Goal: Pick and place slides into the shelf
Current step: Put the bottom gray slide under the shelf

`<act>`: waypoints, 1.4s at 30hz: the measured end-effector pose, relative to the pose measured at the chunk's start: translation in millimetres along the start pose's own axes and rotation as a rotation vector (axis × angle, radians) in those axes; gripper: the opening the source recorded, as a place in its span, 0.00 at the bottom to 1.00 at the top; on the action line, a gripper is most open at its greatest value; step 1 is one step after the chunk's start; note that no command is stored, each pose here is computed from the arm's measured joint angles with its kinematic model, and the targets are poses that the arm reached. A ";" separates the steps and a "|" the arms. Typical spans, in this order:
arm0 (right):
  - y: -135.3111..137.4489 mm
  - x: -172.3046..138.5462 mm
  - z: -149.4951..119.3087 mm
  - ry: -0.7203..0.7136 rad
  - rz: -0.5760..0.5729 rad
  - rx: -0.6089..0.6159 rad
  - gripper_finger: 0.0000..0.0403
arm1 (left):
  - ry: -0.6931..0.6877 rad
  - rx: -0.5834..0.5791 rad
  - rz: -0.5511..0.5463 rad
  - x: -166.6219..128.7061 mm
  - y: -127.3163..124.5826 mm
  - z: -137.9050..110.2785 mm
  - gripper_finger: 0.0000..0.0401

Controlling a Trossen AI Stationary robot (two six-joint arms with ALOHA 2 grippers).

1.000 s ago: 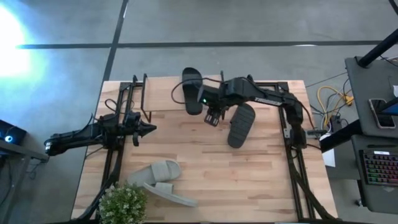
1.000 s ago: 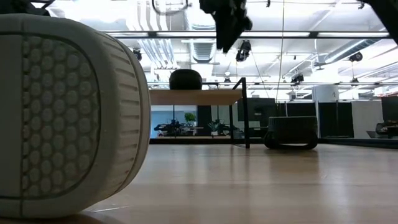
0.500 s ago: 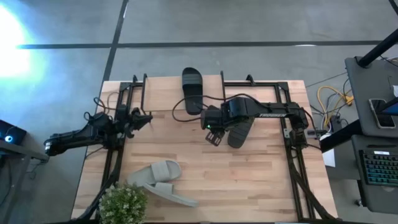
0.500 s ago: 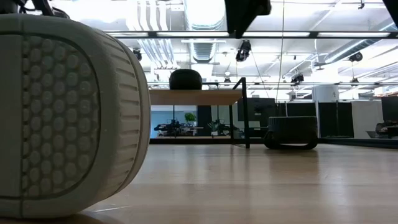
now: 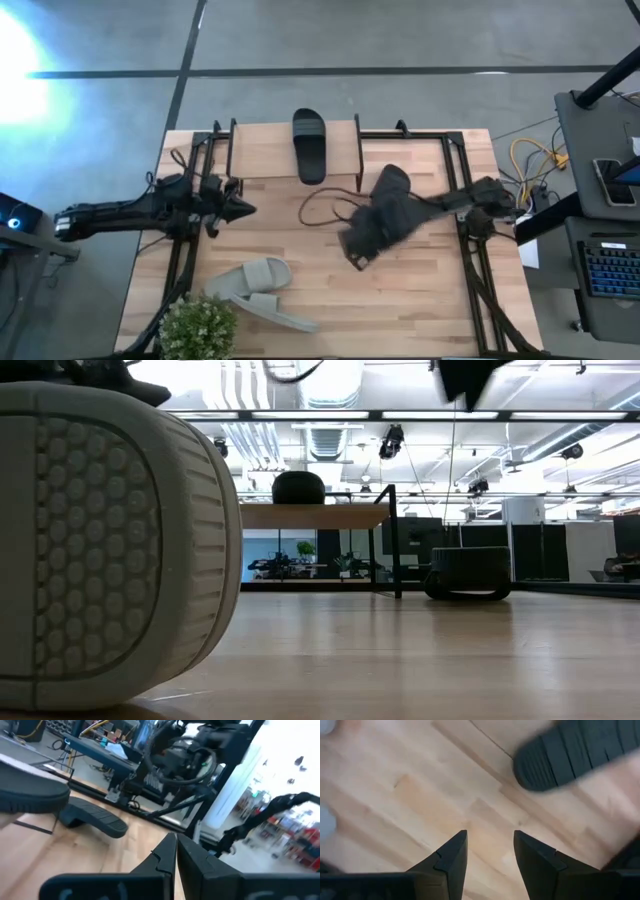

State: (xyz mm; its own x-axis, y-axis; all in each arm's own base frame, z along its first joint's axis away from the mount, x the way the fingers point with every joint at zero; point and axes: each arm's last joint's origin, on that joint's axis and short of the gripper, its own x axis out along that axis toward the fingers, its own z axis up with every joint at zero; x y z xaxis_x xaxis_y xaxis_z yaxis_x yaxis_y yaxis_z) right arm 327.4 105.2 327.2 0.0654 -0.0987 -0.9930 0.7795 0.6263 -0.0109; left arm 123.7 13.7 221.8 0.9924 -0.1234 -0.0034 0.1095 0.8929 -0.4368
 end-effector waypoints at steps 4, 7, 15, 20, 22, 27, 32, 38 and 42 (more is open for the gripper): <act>-0.9 6.2 -42.5 -0.084 -0.052 0.244 0.38 | 0.051 0.072 0.004 6.6 2.6 -1.7 0.00; -1.3 17.2 -66.9 -0.111 -0.087 0.432 0.38 | 0.123 0.059 -0.072 10.4 3.1 -6.3 0.00; 8.9 49.3 -90.7 -0.110 -0.026 0.571 0.38 | 0.358 -0.025 -0.325 13.7 -7.5 -3.5 0.00; 28.4 68.6 -90.4 -0.054 0.171 0.509 0.38 | 0.532 -0.070 -0.340 14.2 -12.8 2.7 0.00; 41.5 76.0 -86.7 -0.058 0.325 0.518 0.38 | 0.593 -0.112 -0.344 13.9 -14.5 4.7 0.00; 72.7 91.1 -73.2 -0.132 0.780 0.593 0.37 | 0.713 -0.167 -0.333 8.7 -17.2 -1.4 0.00; 85.6 115.1 -61.3 -0.169 1.005 0.689 0.37 | 0.794 -0.151 -0.292 -1.6 -23.2 -10.3 0.00; 113.9 158.9 -43.4 -0.075 1.124 0.701 0.39 | 0.768 -0.086 -0.285 -15.9 -35.5 -9.9 0.00; 142.0 175.9 -26.3 -0.059 1.227 0.688 0.39 | 0.704 -0.025 -0.262 -25.2 -39.6 -6.9 0.00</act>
State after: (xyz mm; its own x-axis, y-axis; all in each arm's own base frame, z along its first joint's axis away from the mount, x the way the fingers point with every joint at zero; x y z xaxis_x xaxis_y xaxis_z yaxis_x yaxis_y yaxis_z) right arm 433.2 197.1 147.9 0.9286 0.1842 -0.3220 0.3515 -0.1597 0.9225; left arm 94.0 -21.5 233.0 0.6623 -0.5855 -0.4675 0.3269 0.7873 -0.5228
